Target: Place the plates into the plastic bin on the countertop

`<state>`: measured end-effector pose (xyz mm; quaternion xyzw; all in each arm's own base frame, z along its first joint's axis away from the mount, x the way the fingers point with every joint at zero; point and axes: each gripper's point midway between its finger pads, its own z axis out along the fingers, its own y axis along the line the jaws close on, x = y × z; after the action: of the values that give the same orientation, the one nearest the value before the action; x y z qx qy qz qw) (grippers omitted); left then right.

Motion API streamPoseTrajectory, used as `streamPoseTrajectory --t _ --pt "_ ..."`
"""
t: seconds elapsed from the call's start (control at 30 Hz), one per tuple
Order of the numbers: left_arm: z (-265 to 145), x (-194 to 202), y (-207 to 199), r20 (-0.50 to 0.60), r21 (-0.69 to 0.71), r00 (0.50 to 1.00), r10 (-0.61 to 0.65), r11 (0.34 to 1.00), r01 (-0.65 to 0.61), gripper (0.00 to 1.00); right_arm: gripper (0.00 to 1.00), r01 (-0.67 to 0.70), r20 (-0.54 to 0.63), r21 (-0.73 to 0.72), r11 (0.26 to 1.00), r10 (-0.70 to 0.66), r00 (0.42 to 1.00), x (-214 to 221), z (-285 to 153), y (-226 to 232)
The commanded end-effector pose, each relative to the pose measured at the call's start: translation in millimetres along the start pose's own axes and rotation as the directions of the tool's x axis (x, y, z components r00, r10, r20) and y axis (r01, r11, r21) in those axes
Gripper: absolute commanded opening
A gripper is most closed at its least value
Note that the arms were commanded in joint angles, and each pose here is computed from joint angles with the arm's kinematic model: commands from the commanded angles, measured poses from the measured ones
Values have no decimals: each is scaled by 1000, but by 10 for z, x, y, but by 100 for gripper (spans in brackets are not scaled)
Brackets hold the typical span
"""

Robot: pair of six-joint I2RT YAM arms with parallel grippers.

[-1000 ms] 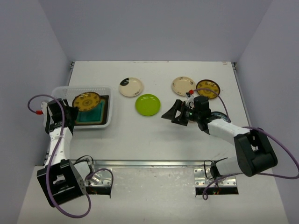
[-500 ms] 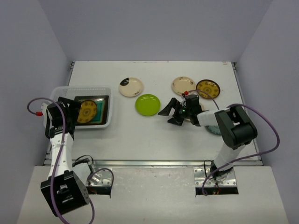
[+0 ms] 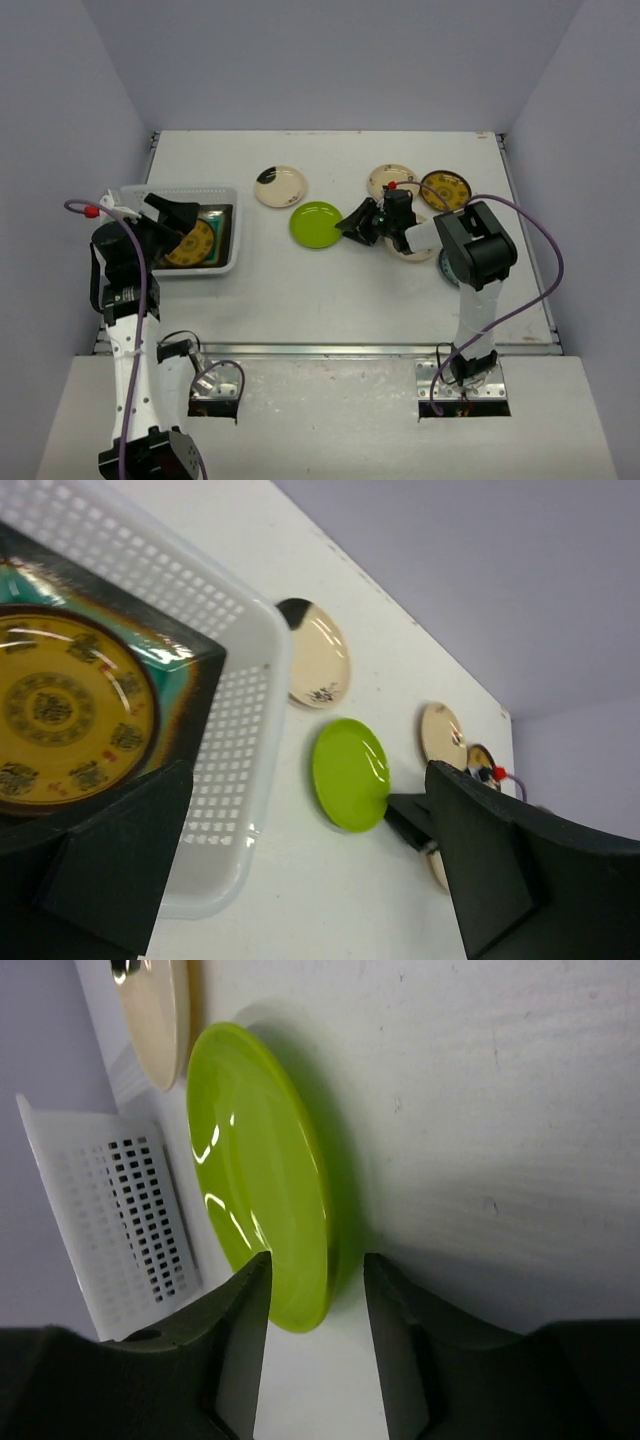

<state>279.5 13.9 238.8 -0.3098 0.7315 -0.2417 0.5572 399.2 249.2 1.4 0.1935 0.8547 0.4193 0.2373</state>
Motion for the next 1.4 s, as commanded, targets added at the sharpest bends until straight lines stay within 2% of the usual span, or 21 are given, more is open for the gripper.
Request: streamPoseTrajectory --t 0.0,0.13,0.2,0.23,0.37,0.43,0.5,0.57,0.73,0.9,1.0,1.1,1.2,1.23,1.3,1.33,1.37 --pt "-23 100 -294 -47 144 994 100 985 -93 100 23 -18 35 182 983 11 999 65 221 -437" --pt "35 295 -364 -101 191 981 164 971 -142 100 6 -22 35 197 980 15 999 96 269 -473" --pt "97 403 -314 -145 197 969 199 966 -168 100 0 -29 47 167 986 22 999 108 199 -405" --pt "129 473 -291 -179 202 963 202 965 -165 100 0 -35 44 171 985 28 999 168 130 -448" --pt "159 650 -378 -257 263 940 225 952 -156 100 0 28 75 100 995 -36 997 103 -166 -97" --pt "195 762 -424 -304 288 922 241 945 -153 100 0 132 43 82 988 -136 990 114 -347 105" --pt "216 955 -505 -376 329 888 263 934 -137 100 0 261 -37 61 963 -259 965 224 -606 367" --pt "223 1077 -521 -428 350 864 266 930 -113 99 0 332 -78 -4 943 -332 940 319 -783 593" --pt "204 1260 -583 -496 380 824 273 922 -77 96 0 340 -144 -212 916 -373 917 596 -1053 1069" --pt "106 1479 -859 -533 450 778 332 890 -72 92 0 400 -168 -296 867 -460 872 844 -1118 1484" --pt "115 1505 -892 -531 446 777 338 891 -84 74 0 403 -158 -336 851 -473 867 903 -1179 1631" --pt "149 1513 -856 -534 426 776 337 900 -97 44 0 402 -135 -368 839 -476 869 912 -1278 1737" --pt "164 1534 -835 -545 421 765 342 901 -102 37 0 409 -114 -385 828 -482 869 901 -1361 1813" --pt "165 1542 -830 -548 421 762 344 901 -104 30 0 411 -110 -389 824 -485 868 899 -1380 1831" --pt "168 1522 -853 -544 425 764 348 899 -107 10 0 416 -100 -393 820 -488 867 883 -1407 1871" --pt "170 1502 -872 -538 427 767 351 897 -111 3 0 419 -95 -394 818 -489 867 875 -1417 1886" --pt "167 1480 -900 -532 433 769 354 894 -112 0 0 420 -91 -396 816 -490 867 871 -1423 1898"
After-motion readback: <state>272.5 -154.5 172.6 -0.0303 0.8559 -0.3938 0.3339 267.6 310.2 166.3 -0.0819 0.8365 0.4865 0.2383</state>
